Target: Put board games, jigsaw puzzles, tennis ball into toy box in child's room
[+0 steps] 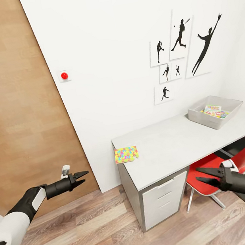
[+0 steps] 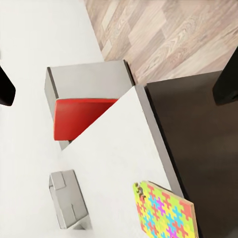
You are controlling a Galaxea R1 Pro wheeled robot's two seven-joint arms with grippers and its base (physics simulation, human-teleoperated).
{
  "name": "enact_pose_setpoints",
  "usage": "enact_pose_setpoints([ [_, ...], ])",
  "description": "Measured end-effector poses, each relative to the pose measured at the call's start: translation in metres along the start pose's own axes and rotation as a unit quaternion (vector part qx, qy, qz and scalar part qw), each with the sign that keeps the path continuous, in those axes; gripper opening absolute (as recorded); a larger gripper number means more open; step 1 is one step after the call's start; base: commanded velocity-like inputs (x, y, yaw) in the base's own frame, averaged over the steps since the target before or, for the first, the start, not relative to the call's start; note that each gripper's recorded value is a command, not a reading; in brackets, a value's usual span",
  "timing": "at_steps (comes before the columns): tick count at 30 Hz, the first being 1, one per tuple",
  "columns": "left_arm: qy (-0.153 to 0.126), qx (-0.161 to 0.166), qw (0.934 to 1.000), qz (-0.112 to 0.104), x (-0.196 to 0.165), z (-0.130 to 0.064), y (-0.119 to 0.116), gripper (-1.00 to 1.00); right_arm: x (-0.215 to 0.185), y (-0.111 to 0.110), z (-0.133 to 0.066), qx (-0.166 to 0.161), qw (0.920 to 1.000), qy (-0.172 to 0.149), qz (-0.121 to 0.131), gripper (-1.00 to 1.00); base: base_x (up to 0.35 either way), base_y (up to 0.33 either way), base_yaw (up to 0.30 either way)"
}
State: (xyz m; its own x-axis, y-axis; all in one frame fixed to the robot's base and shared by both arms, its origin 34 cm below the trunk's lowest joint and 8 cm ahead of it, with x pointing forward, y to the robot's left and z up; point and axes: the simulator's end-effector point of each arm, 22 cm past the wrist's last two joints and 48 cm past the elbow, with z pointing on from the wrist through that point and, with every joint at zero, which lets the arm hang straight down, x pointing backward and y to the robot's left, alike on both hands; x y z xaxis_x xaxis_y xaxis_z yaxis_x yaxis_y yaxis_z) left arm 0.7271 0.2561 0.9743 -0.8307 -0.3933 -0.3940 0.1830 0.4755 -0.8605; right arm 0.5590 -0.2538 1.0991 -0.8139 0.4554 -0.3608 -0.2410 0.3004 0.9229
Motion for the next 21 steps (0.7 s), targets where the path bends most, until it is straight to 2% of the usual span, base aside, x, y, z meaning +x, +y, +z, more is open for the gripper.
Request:
enact_pose_setpoints([
  [3, 0.000, 0.002, 1.0000, 0.001, -0.001, 0.001, -0.002, 1.00, -0.002, 0.020, -0.008, -0.043, 0.9991, -0.004, -0.003, 1.00, 0.000, 0.000, 0.000],
  [5, 0.000, 0.007, 1.0000, 0.004, -0.002, 0.006, -0.007, 1.00, -0.003, 0.022, -0.010, -0.048, 0.9988, -0.007, -0.004, 1.00, 0.000, 0.000, 0.000],
  [9, 0.008, 0.027, 0.9996, 0.008, 0.004, 0.029, -0.026, 1.00, -0.007, 0.025, -0.013, -0.054, 0.9985, -0.012, -0.006, 1.00, 0.000, 0.000, 0.000],
  [12, 0.012, 0.035, 0.9993, 0.008, 0.009, 0.038, -0.031, 1.00, -0.007, 0.025, -0.013, -0.055, 0.9984, -0.014, -0.005, 1.00, 0.000, 0.000, 0.000],
  [21, 0.015, 0.041, 0.9990, 0.003, 0.013, 0.044, -0.030, 1.00, -0.006, 0.018, -0.011, -0.051, 0.9986, -0.013, 0.001, 1.00, 0.004, 0.000, 0.000],
])
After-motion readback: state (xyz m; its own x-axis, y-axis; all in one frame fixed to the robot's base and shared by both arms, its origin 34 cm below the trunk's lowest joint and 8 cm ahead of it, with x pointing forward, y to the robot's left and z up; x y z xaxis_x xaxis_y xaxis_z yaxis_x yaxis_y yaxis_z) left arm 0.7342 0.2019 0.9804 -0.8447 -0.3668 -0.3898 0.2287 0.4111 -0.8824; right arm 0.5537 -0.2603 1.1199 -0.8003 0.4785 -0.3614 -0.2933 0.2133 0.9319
